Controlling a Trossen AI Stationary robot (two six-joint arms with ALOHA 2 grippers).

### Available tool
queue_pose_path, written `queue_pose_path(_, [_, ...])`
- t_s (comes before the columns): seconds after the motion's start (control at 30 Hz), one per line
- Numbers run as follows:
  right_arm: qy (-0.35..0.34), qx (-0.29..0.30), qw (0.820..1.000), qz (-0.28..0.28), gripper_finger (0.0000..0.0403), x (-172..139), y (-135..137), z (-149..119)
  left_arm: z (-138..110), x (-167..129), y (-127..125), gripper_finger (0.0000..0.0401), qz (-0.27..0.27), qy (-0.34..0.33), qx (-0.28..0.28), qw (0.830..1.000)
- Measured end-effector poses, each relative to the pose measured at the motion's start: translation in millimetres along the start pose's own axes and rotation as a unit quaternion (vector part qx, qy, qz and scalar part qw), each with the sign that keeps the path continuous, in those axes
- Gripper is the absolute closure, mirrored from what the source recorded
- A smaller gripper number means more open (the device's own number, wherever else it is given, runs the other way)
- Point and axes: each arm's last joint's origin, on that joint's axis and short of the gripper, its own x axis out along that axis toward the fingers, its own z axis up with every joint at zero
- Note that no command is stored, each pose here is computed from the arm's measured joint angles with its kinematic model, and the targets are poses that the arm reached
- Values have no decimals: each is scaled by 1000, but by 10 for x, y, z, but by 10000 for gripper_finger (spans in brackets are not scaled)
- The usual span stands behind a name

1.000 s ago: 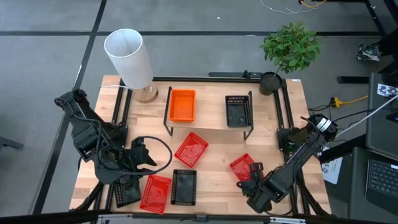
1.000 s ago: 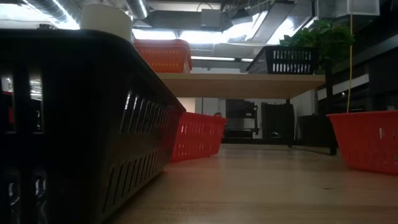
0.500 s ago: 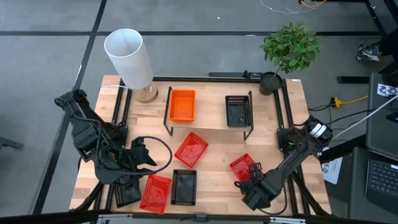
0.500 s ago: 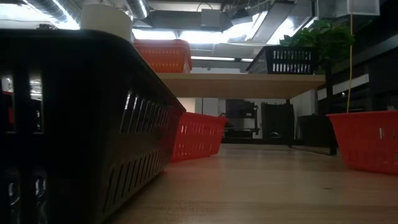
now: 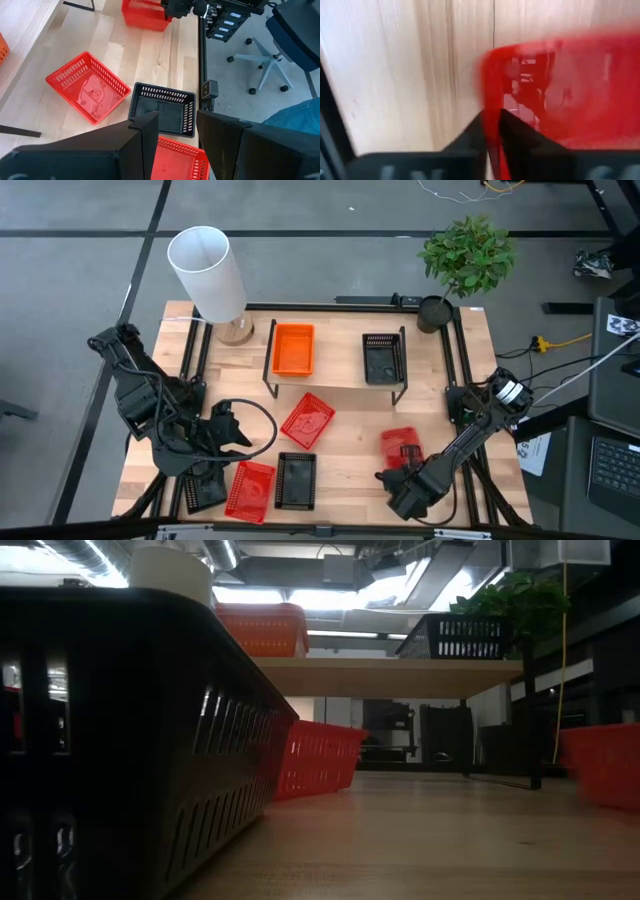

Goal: Stack baskets on shelf by color
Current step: Put the right red bin on the shelf

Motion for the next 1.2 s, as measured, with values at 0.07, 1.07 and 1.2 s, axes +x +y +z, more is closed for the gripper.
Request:
queue_pose_path(0.07, [1,18,1000,7,393,-4,10,4,0,0,0,276,0,0,0,1000])
queue_pose_path(1.07, [-554,76,819,-129,403,-2919,-186,765,10,6,10,276,6,-5,-1,1000])
queue_pose_path(1.2, [-513,58,845,-136,403,-2895,-616,1075,14,5,14,276,11,-11,-1,1000])
